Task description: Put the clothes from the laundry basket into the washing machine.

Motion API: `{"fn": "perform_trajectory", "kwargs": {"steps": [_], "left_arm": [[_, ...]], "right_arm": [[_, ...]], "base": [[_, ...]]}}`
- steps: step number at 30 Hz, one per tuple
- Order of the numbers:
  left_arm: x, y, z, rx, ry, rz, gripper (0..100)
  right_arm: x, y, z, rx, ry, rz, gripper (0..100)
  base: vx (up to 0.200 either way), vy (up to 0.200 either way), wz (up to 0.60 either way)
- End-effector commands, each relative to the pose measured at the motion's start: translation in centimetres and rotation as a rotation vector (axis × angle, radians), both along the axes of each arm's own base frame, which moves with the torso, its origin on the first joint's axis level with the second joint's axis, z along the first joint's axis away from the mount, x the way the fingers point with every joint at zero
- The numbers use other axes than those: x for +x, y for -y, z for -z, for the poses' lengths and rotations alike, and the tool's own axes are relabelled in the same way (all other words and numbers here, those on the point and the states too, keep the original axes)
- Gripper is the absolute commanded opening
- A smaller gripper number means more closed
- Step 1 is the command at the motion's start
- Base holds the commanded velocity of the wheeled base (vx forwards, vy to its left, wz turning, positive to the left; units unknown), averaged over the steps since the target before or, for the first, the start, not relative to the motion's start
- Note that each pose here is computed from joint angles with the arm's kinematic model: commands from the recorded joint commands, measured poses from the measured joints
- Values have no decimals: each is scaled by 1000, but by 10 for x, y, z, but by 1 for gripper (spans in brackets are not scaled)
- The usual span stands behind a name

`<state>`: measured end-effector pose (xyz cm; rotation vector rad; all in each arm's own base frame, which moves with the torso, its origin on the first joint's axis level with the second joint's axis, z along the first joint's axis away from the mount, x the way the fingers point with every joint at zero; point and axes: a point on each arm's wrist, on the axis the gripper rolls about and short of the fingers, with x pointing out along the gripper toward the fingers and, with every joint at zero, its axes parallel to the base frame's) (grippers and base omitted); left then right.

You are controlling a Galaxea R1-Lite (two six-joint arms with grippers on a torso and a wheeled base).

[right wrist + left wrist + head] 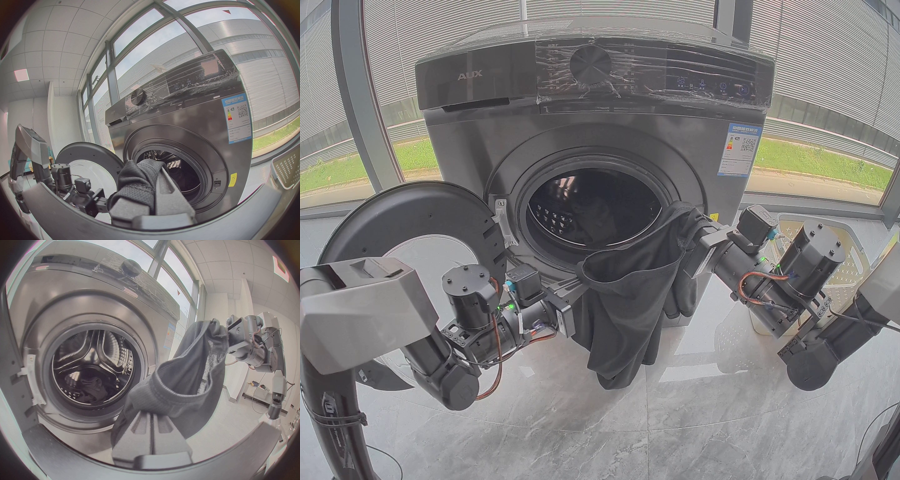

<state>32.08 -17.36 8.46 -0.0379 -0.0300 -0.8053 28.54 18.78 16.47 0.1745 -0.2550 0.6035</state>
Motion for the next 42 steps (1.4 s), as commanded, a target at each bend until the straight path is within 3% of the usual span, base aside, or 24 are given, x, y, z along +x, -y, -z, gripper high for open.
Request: {"fn": "perform_trajectory", "kwargs": {"steps": [1,10,22,25,31,33,34,42], "left_arm": [[-18,-18,-18,3,15,-26,0],[-47,-52,-39,-5,21,-99,0],[-60,-61,-74,-65,120,-110,0],[-69,-59,-58,-30,58,-84,0],[-75,-40,4,98,-148,9,0],[-71,-36,14,117,-168,41,0],[-69,-35,17,120,-175,50,100],[-48,-24,34,129,-183,48,100]], "right_arm": [[2,2,2,-4,-6,7,0],[-6,0,14,-32,-46,-16,0],[-9,-5,24,-53,-76,-27,0],[-10,-9,19,-40,-57,-34,0],[-6,-15,9,-4,-24,-12,0],[-6,-15,8,-2,-22,-12,0],[-5,-15,8,0,-19,-9,0],[4,-21,4,10,-4,-7,0]], "base": [[0,0,0],[0,0,0],[0,0,0],[0,0,0],[0,0,0],[0,0,0],[0,0,0],[0,0,0]]}}
